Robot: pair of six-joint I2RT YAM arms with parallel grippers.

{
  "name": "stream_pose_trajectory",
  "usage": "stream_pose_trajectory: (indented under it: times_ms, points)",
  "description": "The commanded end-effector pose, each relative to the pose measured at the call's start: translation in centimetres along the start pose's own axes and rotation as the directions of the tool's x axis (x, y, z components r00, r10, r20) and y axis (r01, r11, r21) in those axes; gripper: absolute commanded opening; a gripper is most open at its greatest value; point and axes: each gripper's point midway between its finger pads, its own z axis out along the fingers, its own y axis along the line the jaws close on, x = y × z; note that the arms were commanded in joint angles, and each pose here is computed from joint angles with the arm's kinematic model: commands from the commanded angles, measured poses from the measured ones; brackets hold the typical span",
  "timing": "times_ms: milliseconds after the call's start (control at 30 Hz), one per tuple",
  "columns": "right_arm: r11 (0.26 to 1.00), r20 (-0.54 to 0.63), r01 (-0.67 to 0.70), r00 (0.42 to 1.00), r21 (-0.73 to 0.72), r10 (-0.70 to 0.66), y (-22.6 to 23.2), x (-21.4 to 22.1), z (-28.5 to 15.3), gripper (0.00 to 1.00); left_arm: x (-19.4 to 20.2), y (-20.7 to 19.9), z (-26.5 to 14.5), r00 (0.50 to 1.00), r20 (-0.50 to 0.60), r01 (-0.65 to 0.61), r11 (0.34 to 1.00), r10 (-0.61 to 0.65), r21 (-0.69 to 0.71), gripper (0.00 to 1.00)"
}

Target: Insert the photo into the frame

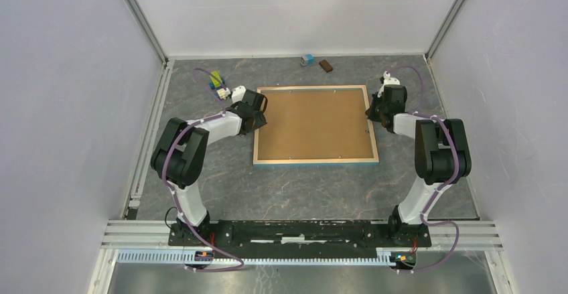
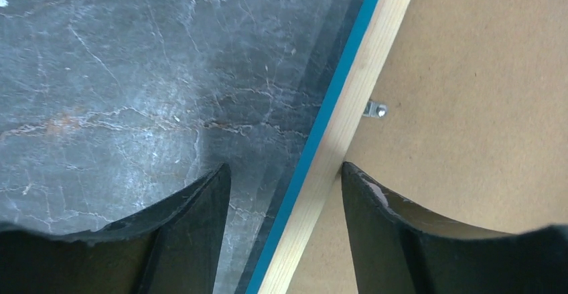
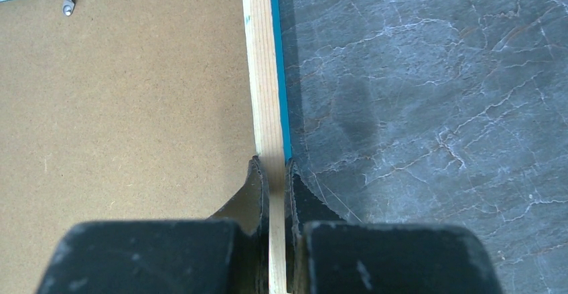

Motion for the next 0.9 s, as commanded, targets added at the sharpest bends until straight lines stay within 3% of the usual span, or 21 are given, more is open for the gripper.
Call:
stream_pose_trajectory:
  times_ms: [0,133,233,467,700,867]
  points:
    - [0.997,-0.215,0.012,0.977,0.078,0.005,-2.3,6.8,0.2,0.0,0.5,-0.6,-1.0,0.998,-0.057,0.0,0.998,0.004,0.07,0.7]
    - [0.999,-0.227,0.011,0.974,0.045,-0.001,-1.7,6.9,0.3,0.03,2.7,-1.3,-1.8,0.989,-0.149,0.035,0.989,-0.012,0.147,0.79]
    - [0.999,-0.219,0.012,0.976,0.042,-0.003,-1.6,6.6,0.2,0.13,3.9,-1.6,-2.8,0.98,-0.197,0.055,0.979,-0.016,0.198,0.85]
    - [1.0,-0.216,0.017,0.976,-0.016,-0.02,-0.6,6.3,0.3,0.5,9.0,-2.6,-5.7,0.931,-0.365,0.123,0.931,0.012,0.344,0.87]
    - [0.988,-0.235,0.152,0.96,-0.027,-0.154,2.2,5.4,-0.6,0.7,14.6,-4.2,-10.1,0.919,-0.386,0.111,0.882,0.084,0.457,0.87]
    - [0.96,-0.201,0.272,0.946,0.071,-0.254,3.0,2.9,-3.3,0.81,20.7,-4.3,-13.3,0.908,-0.398,0.084,0.873,0.131,0.48,0.87]
